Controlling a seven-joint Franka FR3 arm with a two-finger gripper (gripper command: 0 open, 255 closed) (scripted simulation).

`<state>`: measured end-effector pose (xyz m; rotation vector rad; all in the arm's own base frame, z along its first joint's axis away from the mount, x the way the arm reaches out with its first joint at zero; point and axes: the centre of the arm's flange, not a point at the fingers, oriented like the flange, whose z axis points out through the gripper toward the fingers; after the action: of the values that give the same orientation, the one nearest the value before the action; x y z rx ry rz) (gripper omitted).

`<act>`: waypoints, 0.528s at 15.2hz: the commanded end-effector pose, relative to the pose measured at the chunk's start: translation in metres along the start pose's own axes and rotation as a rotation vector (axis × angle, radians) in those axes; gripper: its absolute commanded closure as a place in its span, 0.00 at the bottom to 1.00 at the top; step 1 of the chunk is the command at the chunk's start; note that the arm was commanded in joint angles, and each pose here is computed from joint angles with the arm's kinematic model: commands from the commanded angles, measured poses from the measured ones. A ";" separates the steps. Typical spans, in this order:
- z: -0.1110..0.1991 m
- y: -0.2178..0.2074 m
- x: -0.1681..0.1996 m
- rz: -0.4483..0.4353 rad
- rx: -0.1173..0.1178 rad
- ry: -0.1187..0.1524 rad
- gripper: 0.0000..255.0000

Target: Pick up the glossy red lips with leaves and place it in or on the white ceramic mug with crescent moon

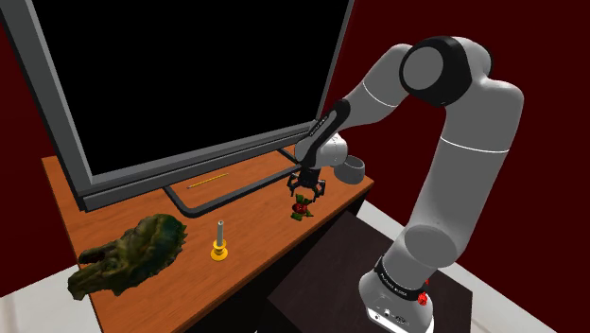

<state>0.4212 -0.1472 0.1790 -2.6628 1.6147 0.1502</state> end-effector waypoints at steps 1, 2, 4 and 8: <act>0.009 0.001 0.000 0.012 0.002 0.005 0.00; 0.014 0.001 0.000 0.012 0.002 0.005 0.00; 0.028 0.001 0.000 0.012 0.002 0.005 0.00; 0.028 0.001 0.000 0.012 0.002 0.005 0.00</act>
<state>0.4178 -0.1455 0.1517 -2.6553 1.6311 0.1429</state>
